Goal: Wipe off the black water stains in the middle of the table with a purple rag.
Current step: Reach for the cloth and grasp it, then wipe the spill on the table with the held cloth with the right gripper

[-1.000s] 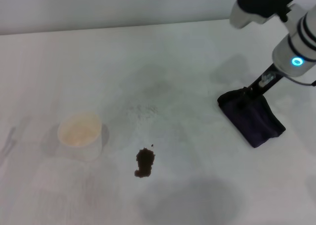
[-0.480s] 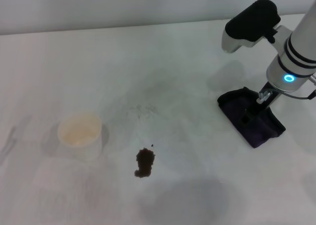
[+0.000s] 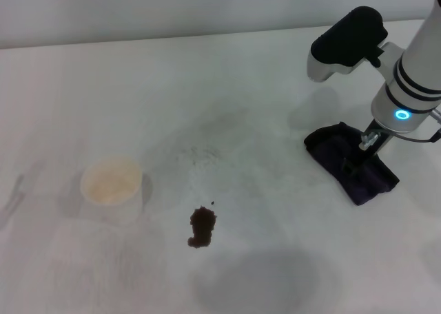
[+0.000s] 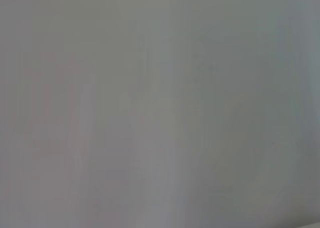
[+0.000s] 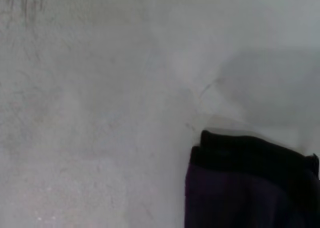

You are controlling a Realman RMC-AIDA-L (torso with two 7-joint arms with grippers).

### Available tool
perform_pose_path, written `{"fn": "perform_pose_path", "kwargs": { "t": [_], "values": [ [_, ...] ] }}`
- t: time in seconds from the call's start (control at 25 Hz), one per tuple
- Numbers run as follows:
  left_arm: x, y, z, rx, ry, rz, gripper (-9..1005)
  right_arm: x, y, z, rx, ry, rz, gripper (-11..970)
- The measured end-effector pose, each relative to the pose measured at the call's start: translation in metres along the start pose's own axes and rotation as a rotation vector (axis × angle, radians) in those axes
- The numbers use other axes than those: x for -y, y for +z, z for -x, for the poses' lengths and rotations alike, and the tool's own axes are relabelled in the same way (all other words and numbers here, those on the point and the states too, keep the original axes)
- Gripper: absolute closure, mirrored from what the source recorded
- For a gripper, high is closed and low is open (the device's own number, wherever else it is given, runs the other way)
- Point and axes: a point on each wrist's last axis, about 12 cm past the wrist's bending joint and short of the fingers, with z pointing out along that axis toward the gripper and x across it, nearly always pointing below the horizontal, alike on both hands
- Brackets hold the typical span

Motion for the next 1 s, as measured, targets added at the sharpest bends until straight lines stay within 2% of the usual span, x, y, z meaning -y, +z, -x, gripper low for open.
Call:
{"fn": "perform_pose_path", "kwargs": {
  "t": [0.44,0.72,1.0],
  "values": [
    [0.0,0.0,0.0,-0.002,0.001,0.001,117,-0.011,-0.001,0.007,-0.005,-0.065,-0.02,855],
    [0.0,0.001,0.0,-0.001,0.002,0.001,116,-0.043,-0.002,0.017,0.018,-0.168,0.046,858],
    [-0.001,0.005,0.002,0.008,0.006,-0.005,117,-0.091,-0.003,0.033,0.057,-0.304,0.103,860]
  ]
}}
